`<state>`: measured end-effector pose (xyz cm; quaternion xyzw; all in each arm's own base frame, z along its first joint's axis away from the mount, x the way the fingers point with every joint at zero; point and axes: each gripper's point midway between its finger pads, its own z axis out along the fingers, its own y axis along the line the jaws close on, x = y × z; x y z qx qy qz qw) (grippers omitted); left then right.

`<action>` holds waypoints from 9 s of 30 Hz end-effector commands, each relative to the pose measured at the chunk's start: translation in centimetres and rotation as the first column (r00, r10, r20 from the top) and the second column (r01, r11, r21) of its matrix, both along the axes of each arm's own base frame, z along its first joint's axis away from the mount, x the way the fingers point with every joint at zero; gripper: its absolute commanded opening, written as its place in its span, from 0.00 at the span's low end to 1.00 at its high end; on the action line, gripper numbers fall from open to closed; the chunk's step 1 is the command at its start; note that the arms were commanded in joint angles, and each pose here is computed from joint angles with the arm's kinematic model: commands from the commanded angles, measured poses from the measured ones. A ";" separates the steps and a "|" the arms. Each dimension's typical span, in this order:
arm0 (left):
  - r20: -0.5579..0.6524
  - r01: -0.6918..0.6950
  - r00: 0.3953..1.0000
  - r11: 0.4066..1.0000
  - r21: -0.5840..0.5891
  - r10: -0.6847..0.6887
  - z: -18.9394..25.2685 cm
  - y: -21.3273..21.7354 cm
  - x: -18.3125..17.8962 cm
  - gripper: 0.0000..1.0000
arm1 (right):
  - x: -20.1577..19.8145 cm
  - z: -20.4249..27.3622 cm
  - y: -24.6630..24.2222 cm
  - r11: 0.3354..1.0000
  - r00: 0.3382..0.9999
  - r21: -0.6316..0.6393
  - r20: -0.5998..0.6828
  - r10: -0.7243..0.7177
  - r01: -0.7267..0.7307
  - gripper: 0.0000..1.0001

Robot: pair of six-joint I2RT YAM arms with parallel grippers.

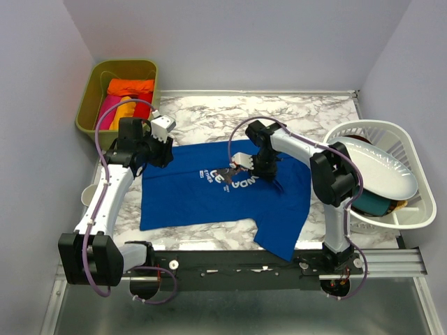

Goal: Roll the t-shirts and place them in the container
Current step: Fold the T-shirt at the center of the board.

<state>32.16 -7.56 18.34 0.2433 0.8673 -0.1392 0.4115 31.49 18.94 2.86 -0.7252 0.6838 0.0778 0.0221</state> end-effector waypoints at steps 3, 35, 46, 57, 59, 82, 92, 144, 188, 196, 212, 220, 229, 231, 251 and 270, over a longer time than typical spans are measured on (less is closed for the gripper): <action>0.007 0.007 1.000 1.000 0.000 -0.007 0.4 0.1 0.2 0.47 | -0.2 -0.1 0.8 0.999 0.999 0.033 -0.030 -0.034 0.035 0.12; -0.044 0.148 0.987 0.981 -0.127 -0.155 1.2 -3.4 -1.5 0.47 | -3.7 14.1 5.7 0.899 0.974 0.385 -0.172 -0.151 0.207 0.44; -0.269 0.196 0.907 0.890 -0.411 -0.324 -1.3 -15.3 -3.3 0.49 | 9.2 6.3 -5.8 0.840 0.806 0.252 0.250 -0.536 0.480 0.43; -0.509 0.102 0.790 0.891 -0.443 -0.343 -7.5 -24.2 -2.5 0.59 | 18.5 4.5 -9.2 0.869 0.698 0.126 0.547 -0.463 0.478 0.39; -0.520 0.098 0.792 0.908 -0.408 -0.319 -8.3 -24.6 -2.3 0.57 | 19.3 3.9 -10.0 0.868 0.690 0.093 0.567 -0.450 0.489 0.38; -0.641 0.105 0.701 0.934 -0.341 -0.313 -14.3 -28.0 -4.2 0.55 | 22.9 -0.4 -16.4 0.768 0.612 0.022 0.590 -0.527 0.640 0.31; -0.618 0.115 0.719 0.932 -0.344 -0.317 -13.3 -27.7 -4.3 0.55 | 20.9 6.7 -14.7 0.737 0.545 0.208 0.553 -0.631 0.643 0.35; -0.628 0.120 0.717 0.941 -0.317 -0.303 -11.4 -25.4 -4.6 0.00 | 16.7 -3.9 -16.8 0.768 0.721 -0.105 0.443 -0.533 0.632 0.21; -0.158 -0.001 0.976 0.728 0.686 0.149 -14.2 4.2 10.2 0.29 | 22.8 -0.3 -15.9 0.819 0.709 -0.045 0.529 -0.467 0.572 0.24; -0.139 0.012 0.979 0.635 0.773 0.151 -15.7 6.3 9.9 0.28 | 24.3 -1.6 -17.1 0.825 0.703 -0.109 0.591 -0.395 0.555 0.24; -0.118 0.032 0.989 0.645 0.764 0.090 -15.2 6.7 8.9 0.30 | 23.2 -0.8 -16.6 0.816 0.700 -0.092 0.574 -0.425 0.571 0.25; -0.145 0.050 0.985 0.637 0.770 0.098 -15.3 7.5 6.7 0.30 | 22.5 -1.2 -16.3 0.813 0.708 -0.089 0.552 -0.440 0.575 0.25; -0.166 0.056 0.975 0.554 0.830 0.150 -17.4 12.4 3.8 0.30 | 22.2 -1.6 -13.9 0.855 0.747 -0.077 0.530 -0.401 0.513 0.26; -0.162 0.047 0.973 0.544 0.838 0.165 -17.7 13.5 3.6 0.30 | 22.1 -1.7 -13.3 0.866 0.761 -0.083 0.523 -0.383 0.493 0.26; -0.136 0.002 0.986 0.808 0.589 0.097 -7.6 8.5 3.5 0.39 | 19.5 10.9 -9.8 0.851 0.683 0.191 0.524 -0.509 0.488 0.45; -0.030 0.136 0.991 0.947 0.292 -0.133 -2.5 2.3 -3.3 0.61 | -16.2 6.9 -5.3 0.815 0.879 0.380 0.372 0.298 -0.438 0.93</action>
